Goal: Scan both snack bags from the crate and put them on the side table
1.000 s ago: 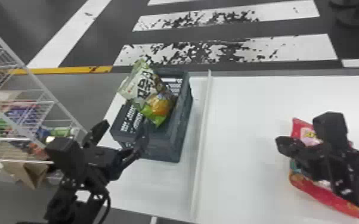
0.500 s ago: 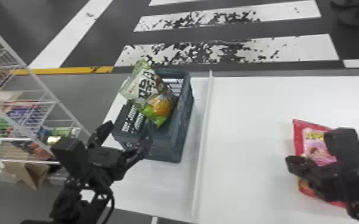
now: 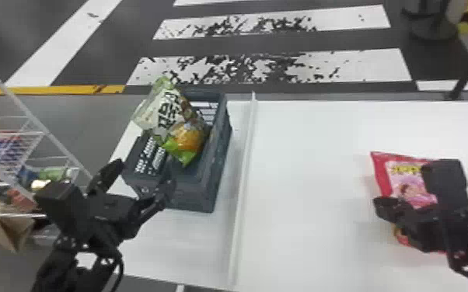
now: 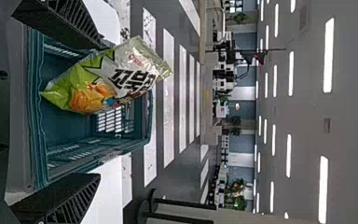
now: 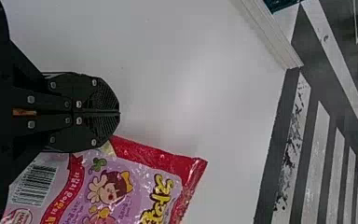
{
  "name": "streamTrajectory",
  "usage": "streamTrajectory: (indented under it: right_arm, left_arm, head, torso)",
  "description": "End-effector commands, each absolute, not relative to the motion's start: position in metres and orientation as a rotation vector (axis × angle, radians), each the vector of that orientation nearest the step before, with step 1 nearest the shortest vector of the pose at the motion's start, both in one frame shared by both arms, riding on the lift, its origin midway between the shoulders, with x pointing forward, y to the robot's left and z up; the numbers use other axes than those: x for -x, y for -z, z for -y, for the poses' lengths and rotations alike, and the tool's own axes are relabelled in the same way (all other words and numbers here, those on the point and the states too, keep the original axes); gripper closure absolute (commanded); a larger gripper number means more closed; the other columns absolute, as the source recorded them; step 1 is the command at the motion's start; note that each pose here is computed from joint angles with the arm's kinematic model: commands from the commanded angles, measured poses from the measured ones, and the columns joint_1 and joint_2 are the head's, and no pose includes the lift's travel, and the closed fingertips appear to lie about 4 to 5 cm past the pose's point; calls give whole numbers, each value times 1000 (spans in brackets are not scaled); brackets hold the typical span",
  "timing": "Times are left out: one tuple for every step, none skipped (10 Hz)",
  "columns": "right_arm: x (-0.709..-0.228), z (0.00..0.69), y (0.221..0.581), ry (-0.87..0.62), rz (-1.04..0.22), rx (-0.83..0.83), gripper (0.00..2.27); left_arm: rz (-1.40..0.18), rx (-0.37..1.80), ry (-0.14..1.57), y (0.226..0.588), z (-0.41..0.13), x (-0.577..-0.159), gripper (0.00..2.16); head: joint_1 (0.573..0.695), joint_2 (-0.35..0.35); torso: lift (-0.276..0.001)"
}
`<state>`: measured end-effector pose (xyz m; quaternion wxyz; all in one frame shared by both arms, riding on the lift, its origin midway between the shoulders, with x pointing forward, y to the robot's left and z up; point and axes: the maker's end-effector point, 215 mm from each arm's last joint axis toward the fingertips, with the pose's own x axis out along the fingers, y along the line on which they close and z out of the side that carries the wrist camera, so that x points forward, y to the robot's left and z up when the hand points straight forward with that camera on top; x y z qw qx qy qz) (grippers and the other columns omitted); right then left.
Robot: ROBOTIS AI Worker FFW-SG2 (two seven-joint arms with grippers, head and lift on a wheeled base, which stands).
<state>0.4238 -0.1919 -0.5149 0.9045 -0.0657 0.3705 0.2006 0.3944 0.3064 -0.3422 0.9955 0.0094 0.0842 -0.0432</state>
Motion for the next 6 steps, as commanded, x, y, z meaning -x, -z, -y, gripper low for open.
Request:
streamTrajectory:
  right_arm:
    - [-426,204,516,-396,-769,135,2246]
    - [-428,210,519,-387,-775,138,2246]
    - [-430,214,518,-380,-771,129,2246]
    - [-431,213,516,-383,-766,120,2246]
    - [-435,209,511,-389,-749,102,2246]
    - [-440,202,496,-400,-712,38,2246]
  left_arm:
    - [-169,-18,86,342,-306,-394,-2]
    - [-169,-17,85,343,-306,-394,-2]
    - [-169,-17,85,343,-306,-394,-2]
    - [-172,-16,84,344,-307,-394,-2]
    - [-172,-15,83,344,-307,-394,-2]
    - [-172,-14,84,344,-306,-394,-2]
  head:
    - [695,158]
    - [695,148]
    - [695,142]
    - [695,133]
    - [695,128]
    - [695,130]
  torso:
    - [-87]
    - [-87]
    - [-87]
    - [-87]
    - [-87]
    - [-87]
